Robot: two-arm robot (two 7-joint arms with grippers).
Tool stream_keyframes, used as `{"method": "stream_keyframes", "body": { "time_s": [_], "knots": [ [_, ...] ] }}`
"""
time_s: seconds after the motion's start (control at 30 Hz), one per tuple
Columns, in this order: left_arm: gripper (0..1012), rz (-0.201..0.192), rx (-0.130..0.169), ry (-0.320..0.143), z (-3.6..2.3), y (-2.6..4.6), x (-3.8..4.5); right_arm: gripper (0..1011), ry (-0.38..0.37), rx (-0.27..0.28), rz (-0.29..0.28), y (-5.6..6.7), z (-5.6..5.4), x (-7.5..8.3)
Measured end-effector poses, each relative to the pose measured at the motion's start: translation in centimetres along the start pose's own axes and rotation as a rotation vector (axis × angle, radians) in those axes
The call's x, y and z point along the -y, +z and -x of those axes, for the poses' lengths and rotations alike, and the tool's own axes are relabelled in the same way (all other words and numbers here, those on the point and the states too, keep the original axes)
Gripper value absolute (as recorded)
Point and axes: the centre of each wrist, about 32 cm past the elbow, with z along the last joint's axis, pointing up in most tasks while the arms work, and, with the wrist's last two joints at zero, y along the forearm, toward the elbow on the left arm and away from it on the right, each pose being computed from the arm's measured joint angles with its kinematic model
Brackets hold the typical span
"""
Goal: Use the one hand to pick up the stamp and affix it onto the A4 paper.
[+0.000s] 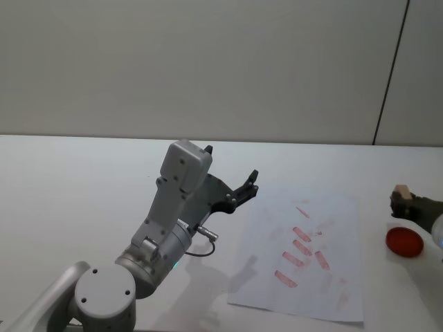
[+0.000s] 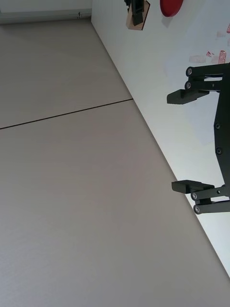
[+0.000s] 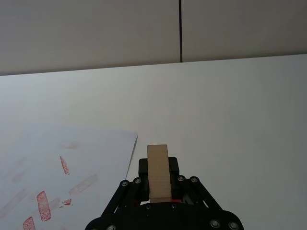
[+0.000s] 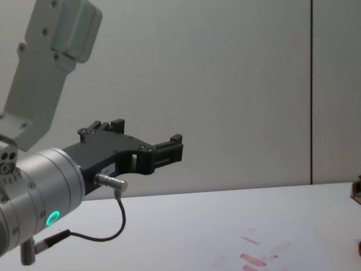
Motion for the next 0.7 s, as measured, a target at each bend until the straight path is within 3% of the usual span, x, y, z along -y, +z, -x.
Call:
{"method": "stream_keyframes", "body": {
  "time_s": [0.37,0.7],
  "knots": [
    [1002,0.000,0.000,0.000,0.00,0.00,0.00,219,0.006,-0.031,0.064,1.3,1.6,-2.1],
    [1002,0.000,0.000,0.000,0.00,0.00,0.00,218,0.023,0.004,0.114,2.6,3.2,-4.1]
  ]
}}
